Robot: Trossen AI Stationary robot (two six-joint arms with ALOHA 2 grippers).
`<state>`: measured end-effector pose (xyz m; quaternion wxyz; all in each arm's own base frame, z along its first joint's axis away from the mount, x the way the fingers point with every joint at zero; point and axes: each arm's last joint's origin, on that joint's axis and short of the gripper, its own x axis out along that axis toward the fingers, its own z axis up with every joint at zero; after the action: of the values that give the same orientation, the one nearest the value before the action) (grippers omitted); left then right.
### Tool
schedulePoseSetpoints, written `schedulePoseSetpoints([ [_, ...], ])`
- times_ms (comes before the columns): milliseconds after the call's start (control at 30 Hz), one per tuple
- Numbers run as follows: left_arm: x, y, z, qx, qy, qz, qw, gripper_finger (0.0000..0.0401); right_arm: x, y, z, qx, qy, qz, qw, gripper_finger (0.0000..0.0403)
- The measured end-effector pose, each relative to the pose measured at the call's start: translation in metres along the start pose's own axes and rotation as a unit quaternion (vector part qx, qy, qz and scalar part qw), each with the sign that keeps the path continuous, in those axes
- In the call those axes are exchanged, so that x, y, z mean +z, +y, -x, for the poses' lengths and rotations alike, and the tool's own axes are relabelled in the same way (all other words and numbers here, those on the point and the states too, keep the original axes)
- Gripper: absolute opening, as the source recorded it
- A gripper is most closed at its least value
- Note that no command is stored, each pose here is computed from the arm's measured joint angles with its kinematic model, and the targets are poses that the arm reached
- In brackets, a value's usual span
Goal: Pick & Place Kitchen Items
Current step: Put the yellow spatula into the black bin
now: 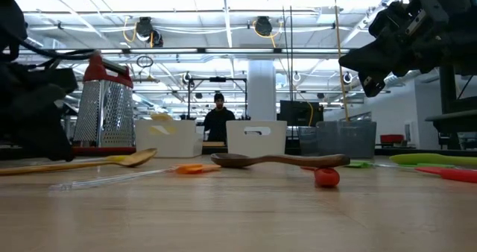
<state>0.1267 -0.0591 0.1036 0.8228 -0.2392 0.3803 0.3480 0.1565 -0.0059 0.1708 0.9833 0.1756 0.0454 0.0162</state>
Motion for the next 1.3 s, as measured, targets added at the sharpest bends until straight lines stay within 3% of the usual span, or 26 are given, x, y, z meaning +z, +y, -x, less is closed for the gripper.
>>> schedulePoseSetpoints([
  [300, -0.012, -0.005, -0.017, 0.035, -0.026, -0.030, 0.999, 0.0211, 0.000, 0.000, 0.000, 0.000, 0.000, 0.000, 1.000, 0.0000],
  [667, -0.022, -0.003, -0.011, 0.025, -0.037, 0.029, 0.999, 0.0211, 0.000, 0.000, 0.000, 0.000, 0.000, -0.006, 1.000, 0.0000],
  [1300, -0.013, 0.002, 0.010, 0.001, 0.043, 0.056, 0.998, 0.0211, 0.000, 0.000, 0.000, 0.000, 0.000, -0.004, 1.000, 0.0000],
])
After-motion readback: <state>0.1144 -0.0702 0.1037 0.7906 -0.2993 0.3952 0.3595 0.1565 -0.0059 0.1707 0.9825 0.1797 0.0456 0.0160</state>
